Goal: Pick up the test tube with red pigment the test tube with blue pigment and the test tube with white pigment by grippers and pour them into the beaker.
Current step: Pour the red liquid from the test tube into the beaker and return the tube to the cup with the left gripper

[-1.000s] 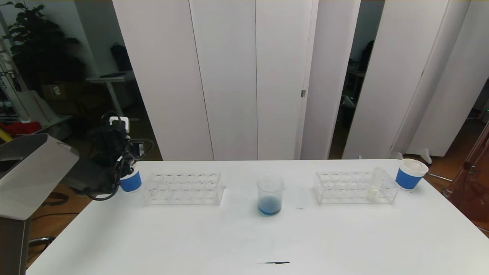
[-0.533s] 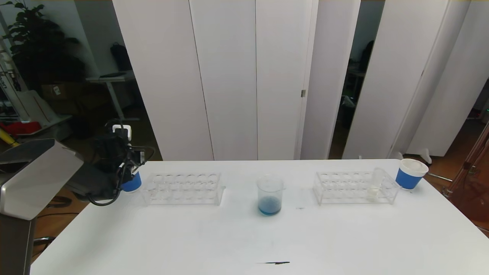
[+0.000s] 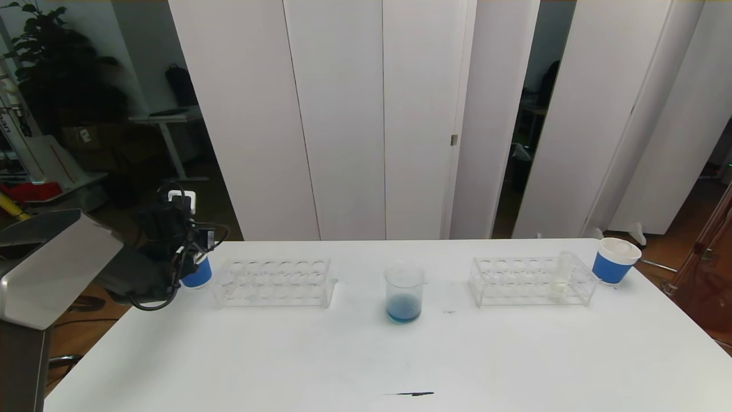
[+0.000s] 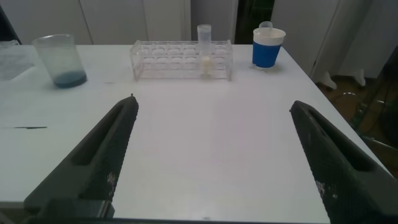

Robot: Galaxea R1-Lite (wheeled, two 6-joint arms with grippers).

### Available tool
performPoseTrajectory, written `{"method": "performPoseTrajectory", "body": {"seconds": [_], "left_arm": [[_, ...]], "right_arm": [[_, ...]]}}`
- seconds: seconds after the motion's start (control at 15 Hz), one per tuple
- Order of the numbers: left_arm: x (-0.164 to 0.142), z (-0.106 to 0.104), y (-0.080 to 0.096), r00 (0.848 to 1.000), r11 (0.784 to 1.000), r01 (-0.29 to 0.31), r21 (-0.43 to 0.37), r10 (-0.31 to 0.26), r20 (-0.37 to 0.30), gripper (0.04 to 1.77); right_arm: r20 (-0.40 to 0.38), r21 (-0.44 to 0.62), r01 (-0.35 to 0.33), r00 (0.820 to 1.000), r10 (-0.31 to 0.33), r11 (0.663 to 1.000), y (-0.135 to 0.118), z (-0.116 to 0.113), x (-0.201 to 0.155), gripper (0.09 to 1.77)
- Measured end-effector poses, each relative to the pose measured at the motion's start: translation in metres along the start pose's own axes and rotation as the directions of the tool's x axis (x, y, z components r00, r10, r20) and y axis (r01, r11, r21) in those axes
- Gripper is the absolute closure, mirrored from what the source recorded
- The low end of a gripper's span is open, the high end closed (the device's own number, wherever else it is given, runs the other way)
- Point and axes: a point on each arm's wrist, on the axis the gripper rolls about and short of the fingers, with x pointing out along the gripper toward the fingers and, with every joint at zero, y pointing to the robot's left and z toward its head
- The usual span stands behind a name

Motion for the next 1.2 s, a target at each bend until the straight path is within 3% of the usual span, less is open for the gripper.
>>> {"method": "performPoseTrajectory", "body": {"seconds": [0.33, 0.4, 0.53, 0.6, 0.93, 1.2], "left_arm": [[-0.001, -0.002, 0.000, 1.000, 1.000, 0.003, 0.004, -0.003, -0.004, 1.17], [-0.001, -0.001, 0.000, 1.000, 1.000, 0.000, 0.003, 0.000, 0.007, 0.99], [-0.001, 0.001, 0.001, 1.000, 1.000, -0.002, 0.000, 0.002, 0.025, 0.30], [-0.001, 0.002, 0.001, 1.000, 1.000, -0.002, 0.000, 0.002, 0.027, 0.11], [-0.005, 0.012, 0.003, 0.999, 1.000, -0.005, 0.005, 0.005, 0.049, 0.06], [-0.020, 0.041, 0.011, 0.996, 1.000, -0.002, -0.008, 0.003, 0.086, 0.06]], "right_arm": [[0.000, 0.000, 0.000, 1.000, 0.000, 1.000, 0.000, 0.000, 0.000, 0.11], [0.000, 0.000, 0.000, 1.000, 0.000, 1.000, 0.000, 0.000, 0.000, 0.11], [0.000, 0.000, 0.000, 1.000, 0.000, 1.000, 0.000, 0.000, 0.000, 0.11], [0.000, 0.000, 0.000, 1.000, 0.000, 1.000, 0.000, 0.000, 0.000, 0.11], [0.000, 0.000, 0.000, 1.000, 0.000, 1.000, 0.000, 0.000, 0.000, 0.11], [0.000, 0.000, 0.000, 1.000, 0.000, 1.000, 0.000, 0.000, 0.000, 0.11]]}}
